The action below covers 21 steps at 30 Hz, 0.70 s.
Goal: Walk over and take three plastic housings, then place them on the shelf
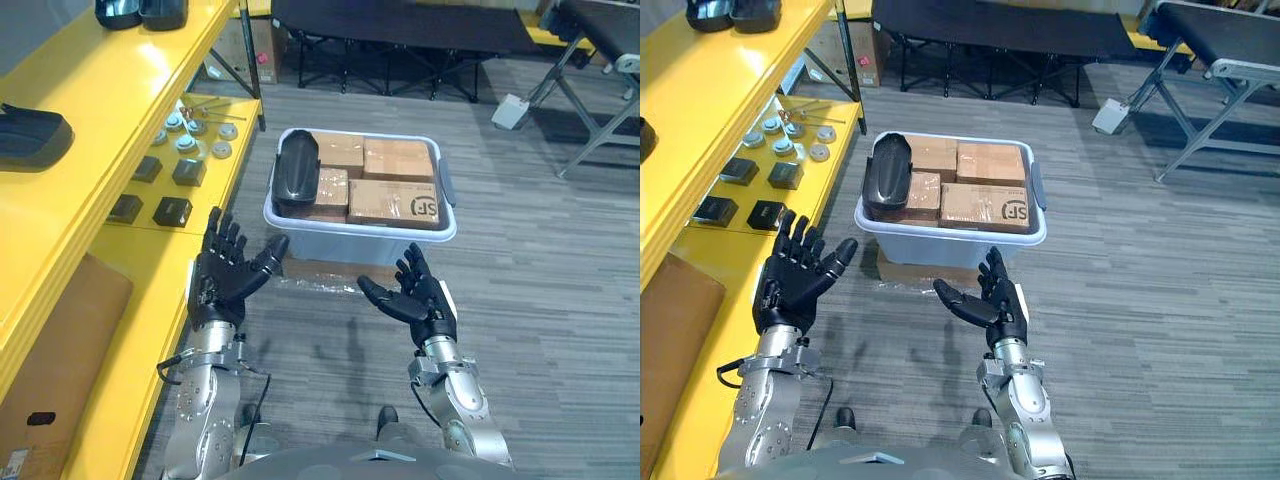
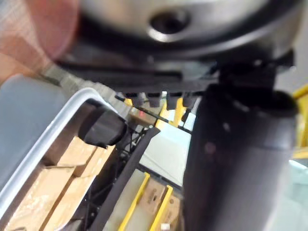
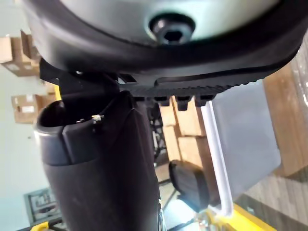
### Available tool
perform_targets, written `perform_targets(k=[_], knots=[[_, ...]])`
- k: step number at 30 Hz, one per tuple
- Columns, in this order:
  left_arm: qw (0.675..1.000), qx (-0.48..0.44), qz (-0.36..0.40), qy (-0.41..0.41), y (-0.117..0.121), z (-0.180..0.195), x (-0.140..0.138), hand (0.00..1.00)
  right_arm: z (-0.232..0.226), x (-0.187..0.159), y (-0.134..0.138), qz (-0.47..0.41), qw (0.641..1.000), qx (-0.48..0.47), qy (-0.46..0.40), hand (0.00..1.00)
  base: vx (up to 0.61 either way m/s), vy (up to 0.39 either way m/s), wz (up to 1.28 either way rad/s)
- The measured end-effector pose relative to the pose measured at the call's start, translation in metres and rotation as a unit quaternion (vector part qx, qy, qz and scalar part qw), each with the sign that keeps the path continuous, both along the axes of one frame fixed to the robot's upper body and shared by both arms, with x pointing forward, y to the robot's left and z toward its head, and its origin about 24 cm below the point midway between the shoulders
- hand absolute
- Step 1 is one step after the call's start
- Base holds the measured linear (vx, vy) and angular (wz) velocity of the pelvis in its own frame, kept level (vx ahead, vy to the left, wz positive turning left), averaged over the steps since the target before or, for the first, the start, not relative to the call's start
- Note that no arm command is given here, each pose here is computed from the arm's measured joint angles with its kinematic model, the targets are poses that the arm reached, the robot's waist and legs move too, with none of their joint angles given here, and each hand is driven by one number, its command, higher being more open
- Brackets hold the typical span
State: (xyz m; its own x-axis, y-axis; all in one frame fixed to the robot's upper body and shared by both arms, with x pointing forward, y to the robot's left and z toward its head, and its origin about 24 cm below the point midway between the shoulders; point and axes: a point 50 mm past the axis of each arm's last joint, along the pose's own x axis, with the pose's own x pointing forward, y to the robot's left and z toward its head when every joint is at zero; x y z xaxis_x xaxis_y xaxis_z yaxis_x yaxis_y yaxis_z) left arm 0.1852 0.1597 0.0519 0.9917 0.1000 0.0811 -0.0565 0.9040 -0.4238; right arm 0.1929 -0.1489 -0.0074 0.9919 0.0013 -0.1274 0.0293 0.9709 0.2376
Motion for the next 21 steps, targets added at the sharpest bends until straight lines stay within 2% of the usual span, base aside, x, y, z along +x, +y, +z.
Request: perform_targets(k=[5, 11, 14, 16, 21], knots=[[0.998, 0.001, -0.051, -0.028, -0.013, 0.007, 0.007, 1.00, 0.006, 0.006, -0.004, -0.012, 1.000, -0.004, -0.019, 1.00, -0.05, 0.080, -0.12], [0.995, 0.009, -0.089, -0.050, -0.013, 0.014, 0.018, 1.00, 0.010, 0.014, 0.003, 0.003, 0.999, 0.010, -0.039, 1.00, -0.05, 0.078, -0.13], [0.993, 0.006, -0.106, -0.046, -0.020, 0.010, 0.029, 1.00, 0.011, 0.015, 0.001, 0.007, 0.999, 0.010, -0.044, 1.00, 0.02, -0.144, 0.42], [0.992, 0.017, -0.119, -0.036, -0.020, 0.006, 0.028, 1.00, 0.009, 0.012, -0.002, 0.013, 0.999, 0.005, -0.041, 1.00, 0.06, -0.290, 1.11], [0.989, -0.033, -0.143, -0.009, -0.032, -0.007, 0.017, 1.00, 0.011, 0.010, -0.019, 0.018, 0.998, -0.033, -0.040, 1.00, 0.18, -0.285, 0.49]])
